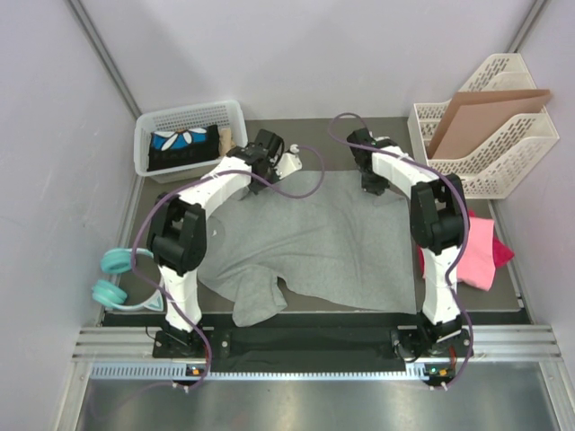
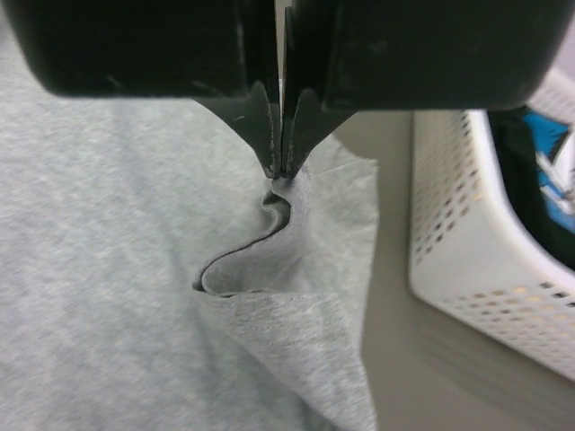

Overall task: Fold and stack the t-shirts
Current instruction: Flatten the tshirt out, then fold the tshirt

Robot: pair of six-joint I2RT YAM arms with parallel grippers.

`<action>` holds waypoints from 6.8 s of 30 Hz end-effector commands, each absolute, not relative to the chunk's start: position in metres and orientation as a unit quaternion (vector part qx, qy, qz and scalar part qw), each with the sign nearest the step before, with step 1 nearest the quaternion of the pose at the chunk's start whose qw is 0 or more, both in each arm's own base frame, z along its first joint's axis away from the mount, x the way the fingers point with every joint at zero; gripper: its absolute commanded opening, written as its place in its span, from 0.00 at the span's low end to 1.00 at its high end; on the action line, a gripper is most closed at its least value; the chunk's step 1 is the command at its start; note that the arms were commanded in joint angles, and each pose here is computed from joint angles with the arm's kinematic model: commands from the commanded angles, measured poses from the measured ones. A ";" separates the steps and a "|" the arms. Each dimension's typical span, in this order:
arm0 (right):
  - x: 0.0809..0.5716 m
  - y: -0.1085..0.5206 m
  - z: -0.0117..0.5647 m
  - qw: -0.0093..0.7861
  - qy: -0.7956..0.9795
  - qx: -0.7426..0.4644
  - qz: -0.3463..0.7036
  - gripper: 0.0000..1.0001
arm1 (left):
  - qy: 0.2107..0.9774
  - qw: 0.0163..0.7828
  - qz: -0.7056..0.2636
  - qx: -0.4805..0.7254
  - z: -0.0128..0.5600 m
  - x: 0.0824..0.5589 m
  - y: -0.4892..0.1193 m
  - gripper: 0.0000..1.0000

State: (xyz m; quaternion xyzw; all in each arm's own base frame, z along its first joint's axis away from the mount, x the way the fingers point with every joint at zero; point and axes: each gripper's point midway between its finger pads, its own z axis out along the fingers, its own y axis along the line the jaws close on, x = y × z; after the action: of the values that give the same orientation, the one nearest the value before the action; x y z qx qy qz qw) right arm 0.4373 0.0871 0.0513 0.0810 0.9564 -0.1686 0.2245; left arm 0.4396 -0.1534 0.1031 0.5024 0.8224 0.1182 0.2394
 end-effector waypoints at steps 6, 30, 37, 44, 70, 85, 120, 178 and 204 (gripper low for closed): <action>0.448 0.078 0.098 0.266 0.944 0.089 -0.175 0.07 | 0.810 0.272 0.189 0.485 0.151 0.462 -0.097 0.00; 0.460 0.101 0.049 0.234 0.955 0.057 -0.175 0.38 | 0.811 0.270 0.178 0.488 0.147 0.453 -0.096 0.00; 0.462 0.091 0.045 0.229 0.953 0.065 -0.185 0.23 | 0.810 0.274 0.178 0.488 0.152 0.452 -0.096 0.00; 0.464 0.086 0.075 0.257 0.945 0.069 -0.193 0.00 | 0.810 0.272 0.180 0.486 0.152 0.451 -0.095 0.00; 0.397 0.028 0.116 0.209 0.925 0.066 -0.311 0.01 | 0.783 0.266 0.245 0.505 0.183 0.443 -0.041 0.00; 0.371 0.021 0.111 0.196 0.913 0.048 -0.355 0.02 | 0.772 0.256 0.247 0.527 0.178 0.416 -0.038 0.01; 0.365 0.077 0.109 0.213 0.954 0.069 -0.199 0.65 | 0.776 0.275 0.223 0.521 0.183 0.343 -0.037 0.85; 0.441 0.080 -0.008 0.132 0.979 0.098 -0.123 0.18 | 0.873 0.295 0.220 0.319 0.084 0.511 0.000 0.57; 0.425 0.069 0.119 0.258 0.953 0.107 -0.113 0.44 | 0.834 0.340 0.089 0.425 0.183 0.339 -0.091 0.71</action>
State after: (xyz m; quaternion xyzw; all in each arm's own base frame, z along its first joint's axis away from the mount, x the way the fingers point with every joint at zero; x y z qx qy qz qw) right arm 0.4386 0.0781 0.0738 0.0853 0.9715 -0.1060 0.1939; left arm 0.3897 -0.0488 0.2482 0.3515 0.8232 0.1509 0.4195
